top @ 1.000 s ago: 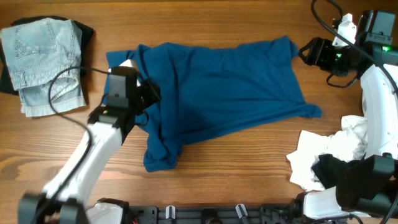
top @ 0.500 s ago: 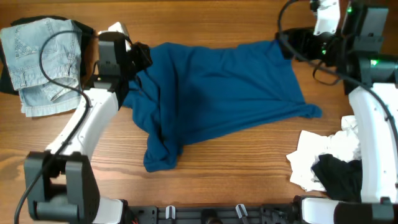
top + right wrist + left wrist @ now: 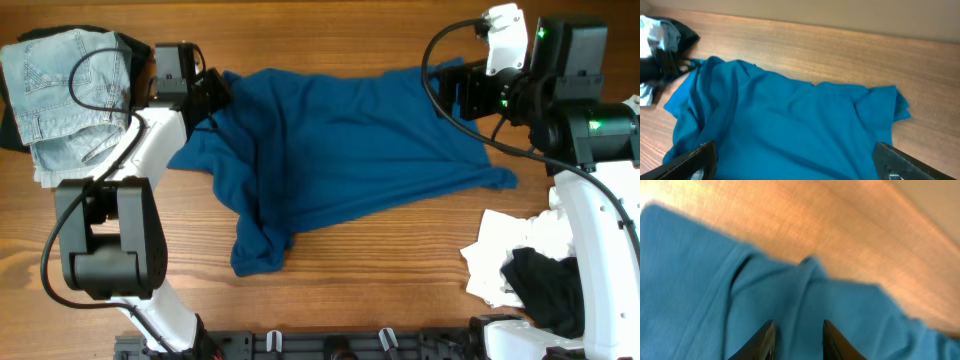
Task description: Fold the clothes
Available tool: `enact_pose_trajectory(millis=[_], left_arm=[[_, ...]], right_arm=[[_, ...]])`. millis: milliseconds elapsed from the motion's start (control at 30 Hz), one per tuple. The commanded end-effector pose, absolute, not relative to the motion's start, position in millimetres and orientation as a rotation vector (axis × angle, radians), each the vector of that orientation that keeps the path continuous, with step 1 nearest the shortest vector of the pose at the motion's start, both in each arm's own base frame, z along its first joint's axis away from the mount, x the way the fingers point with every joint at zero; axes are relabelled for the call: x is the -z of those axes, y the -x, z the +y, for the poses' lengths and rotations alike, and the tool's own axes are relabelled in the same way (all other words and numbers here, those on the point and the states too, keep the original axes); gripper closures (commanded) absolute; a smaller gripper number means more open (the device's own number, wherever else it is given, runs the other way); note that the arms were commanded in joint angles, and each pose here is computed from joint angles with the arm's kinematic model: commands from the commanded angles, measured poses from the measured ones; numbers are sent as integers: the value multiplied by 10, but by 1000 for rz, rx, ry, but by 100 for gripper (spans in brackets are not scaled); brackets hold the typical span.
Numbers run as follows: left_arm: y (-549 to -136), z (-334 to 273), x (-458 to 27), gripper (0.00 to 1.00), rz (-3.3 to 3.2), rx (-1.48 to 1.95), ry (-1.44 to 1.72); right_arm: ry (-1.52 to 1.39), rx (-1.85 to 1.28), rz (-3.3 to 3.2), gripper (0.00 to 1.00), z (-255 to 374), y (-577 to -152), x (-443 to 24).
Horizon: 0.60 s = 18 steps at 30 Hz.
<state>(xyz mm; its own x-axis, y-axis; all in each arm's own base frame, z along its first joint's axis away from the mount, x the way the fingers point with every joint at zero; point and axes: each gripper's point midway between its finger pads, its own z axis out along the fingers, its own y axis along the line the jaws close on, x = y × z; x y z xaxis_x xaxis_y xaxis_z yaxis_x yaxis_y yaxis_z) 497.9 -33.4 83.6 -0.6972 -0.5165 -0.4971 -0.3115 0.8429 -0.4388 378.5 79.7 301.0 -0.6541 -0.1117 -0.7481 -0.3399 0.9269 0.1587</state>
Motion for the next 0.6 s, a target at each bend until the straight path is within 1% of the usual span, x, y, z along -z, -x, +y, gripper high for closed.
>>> enact_pose_trajectory(millis=[0, 67, 167, 267, 400, 433, 467, 533, 567], left_arm=[[-5204, -291, -1019, 70, 2338, 402, 540], [-5266, -292, -987, 70, 2353, 398, 540], [-5310, -300, -782, 67, 2412, 387, 558], [-5326, -358, -622, 67, 2450, 396, 556], [-5330, -372, -550, 66, 2461, 394, 556], [-5324, -367, -487, 68, 2472, 391, 560], [-5319, -367, -438, 76, 2481, 389, 563], [-5306, -367, -353, 81, 2497, 385, 568], [-5301, -369, -317, 84, 2504, 384, 570]], right_arm=[[326, -347, 2273, 0, 784, -3741, -3056], [327, -353, 2280, 1, 790, -3726, -3046], [327, -353, 2285, 1, 789, -3718, -3037], [327, -353, 2289, 0, 788, -3712, -3030], [326, -354, 2294, 1, 787, -3704, -3022], [326, -355, 2294, 1, 788, -3704, -3022], [326, -355, 2294, 1, 788, -3703, -3021], [328, -363, 2296, 2, 798, -3696, -3019], [328, -364, 2297, 7, 799, -3694, -3018]])
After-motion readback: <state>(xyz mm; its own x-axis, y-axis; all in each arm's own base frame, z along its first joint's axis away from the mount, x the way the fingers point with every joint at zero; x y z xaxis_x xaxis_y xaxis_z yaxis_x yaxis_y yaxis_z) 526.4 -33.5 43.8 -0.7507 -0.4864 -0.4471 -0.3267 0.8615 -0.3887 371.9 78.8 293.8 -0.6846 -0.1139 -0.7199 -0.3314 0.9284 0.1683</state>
